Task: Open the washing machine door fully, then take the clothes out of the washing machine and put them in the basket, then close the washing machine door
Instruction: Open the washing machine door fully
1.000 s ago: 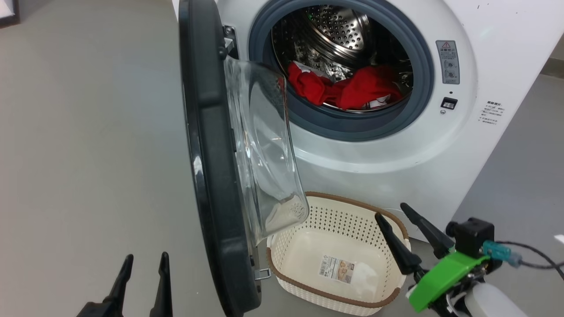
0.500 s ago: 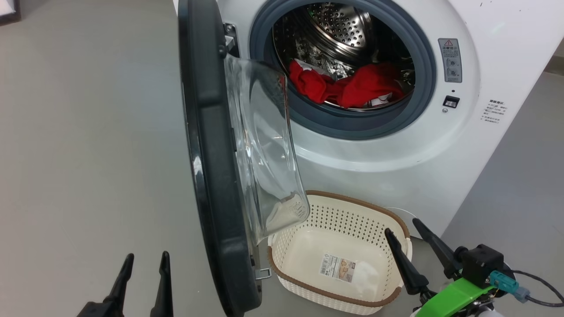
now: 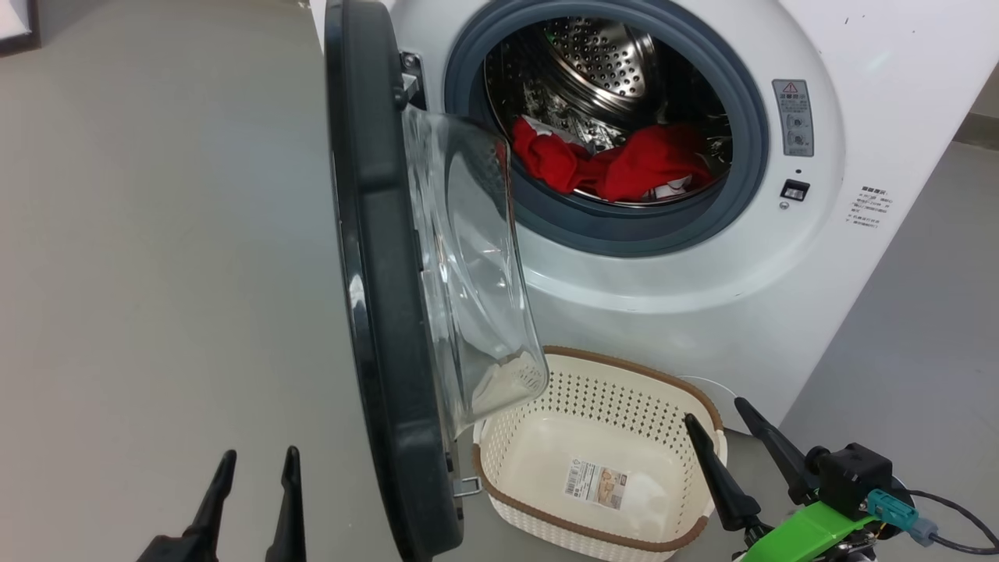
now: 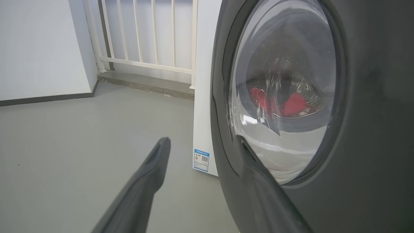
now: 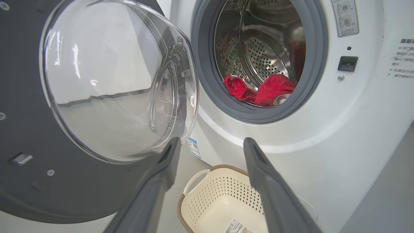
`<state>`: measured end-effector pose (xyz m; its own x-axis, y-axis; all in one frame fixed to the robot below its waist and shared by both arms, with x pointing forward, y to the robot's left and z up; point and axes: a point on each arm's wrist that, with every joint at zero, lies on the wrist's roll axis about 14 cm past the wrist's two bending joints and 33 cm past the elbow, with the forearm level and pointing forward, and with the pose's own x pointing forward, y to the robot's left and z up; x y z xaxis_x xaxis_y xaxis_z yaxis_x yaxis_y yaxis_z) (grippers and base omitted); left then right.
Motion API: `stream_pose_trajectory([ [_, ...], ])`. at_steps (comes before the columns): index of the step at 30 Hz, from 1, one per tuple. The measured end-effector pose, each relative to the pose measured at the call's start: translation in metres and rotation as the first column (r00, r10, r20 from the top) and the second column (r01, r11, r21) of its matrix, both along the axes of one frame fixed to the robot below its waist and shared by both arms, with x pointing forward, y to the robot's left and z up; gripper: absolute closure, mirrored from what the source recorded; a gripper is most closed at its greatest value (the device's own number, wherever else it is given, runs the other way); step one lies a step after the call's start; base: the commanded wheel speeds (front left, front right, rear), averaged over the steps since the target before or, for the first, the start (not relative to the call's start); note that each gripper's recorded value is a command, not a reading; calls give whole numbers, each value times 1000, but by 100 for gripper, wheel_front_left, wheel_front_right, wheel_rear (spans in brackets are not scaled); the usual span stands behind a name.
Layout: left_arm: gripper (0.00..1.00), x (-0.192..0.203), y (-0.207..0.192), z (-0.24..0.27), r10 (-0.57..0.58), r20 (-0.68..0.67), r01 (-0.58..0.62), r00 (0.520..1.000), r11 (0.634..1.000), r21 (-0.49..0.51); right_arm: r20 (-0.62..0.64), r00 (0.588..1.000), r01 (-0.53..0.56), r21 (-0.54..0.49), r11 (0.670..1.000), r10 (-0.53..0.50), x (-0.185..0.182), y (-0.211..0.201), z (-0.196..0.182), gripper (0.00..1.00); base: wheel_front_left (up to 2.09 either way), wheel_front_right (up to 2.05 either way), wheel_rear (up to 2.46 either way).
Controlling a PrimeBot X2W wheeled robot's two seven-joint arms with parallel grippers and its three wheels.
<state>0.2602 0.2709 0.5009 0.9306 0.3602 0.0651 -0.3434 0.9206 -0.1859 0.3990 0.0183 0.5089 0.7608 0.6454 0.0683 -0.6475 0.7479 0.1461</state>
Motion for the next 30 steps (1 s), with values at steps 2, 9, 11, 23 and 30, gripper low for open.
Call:
stream_pose_trajectory([
  [2,0,0,1,2,2,6,-2,1000,1000,2,2,1000,3,0,1000,-3,0,-1,1,0,0,0,0],
  [9,100,-6,20,47,71,136,-79,988,995,56,-6,1000,11,-11,1000,-11,-4,-5,-3,0,0,0,0],
  [11,100,-7,23,74,73,212,-93,974,992,83,-3,1000,15,-10,1000,-15,-4,-5,-2,0,0,0,0],
  [23,100,-3,-55,167,-178,469,93,865,976,198,22,999,39,-24,999,-39,0,-13,2,0,0,0,0],
  [30,100,5,-121,156,-387,418,335,822,922,195,22,999,36,-25,999,-36,0,-12,2,0,0,0,0],
])
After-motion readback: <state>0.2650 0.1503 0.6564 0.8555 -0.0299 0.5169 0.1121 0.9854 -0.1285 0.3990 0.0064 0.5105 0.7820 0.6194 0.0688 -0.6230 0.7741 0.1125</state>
